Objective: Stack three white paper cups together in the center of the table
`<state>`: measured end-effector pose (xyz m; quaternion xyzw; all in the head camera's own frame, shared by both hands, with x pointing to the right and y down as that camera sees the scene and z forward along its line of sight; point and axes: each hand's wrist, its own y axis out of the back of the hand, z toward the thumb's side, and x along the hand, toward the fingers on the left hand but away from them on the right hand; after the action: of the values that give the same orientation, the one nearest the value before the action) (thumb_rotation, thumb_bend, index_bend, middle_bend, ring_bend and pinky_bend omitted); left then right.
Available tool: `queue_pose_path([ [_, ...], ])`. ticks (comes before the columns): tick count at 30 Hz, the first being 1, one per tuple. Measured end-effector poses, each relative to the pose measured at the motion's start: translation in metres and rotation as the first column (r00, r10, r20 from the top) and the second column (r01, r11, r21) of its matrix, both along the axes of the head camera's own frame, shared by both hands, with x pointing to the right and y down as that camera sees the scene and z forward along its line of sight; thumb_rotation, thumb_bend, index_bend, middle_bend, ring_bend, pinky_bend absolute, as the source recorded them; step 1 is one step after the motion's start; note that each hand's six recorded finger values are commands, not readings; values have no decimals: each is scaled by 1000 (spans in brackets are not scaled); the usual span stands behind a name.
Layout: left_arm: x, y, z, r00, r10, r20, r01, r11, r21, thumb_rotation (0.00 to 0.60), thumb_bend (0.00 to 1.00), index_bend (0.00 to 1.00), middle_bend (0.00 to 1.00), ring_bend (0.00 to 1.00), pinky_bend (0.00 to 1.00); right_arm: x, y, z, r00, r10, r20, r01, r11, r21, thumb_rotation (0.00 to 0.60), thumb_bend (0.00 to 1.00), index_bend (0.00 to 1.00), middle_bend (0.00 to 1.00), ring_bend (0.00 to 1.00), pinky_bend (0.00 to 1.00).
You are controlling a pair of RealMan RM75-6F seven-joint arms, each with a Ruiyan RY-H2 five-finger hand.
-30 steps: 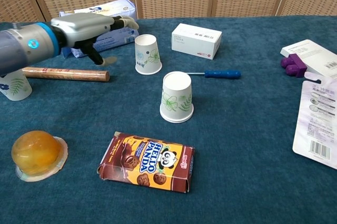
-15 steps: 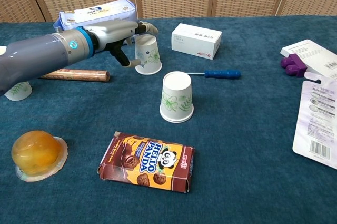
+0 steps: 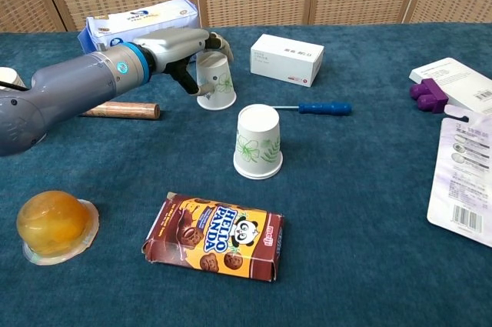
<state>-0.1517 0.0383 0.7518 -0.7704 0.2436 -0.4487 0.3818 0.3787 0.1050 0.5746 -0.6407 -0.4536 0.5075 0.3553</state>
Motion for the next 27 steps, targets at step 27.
queue_pose_path([
  [27,-14,-4,-31,992,-38,-119,40,999,17,600,502,331,251,317,633,5,-5,4,1000,17,-3,-17,1000,-8,600,438,0,89,29,507],
])
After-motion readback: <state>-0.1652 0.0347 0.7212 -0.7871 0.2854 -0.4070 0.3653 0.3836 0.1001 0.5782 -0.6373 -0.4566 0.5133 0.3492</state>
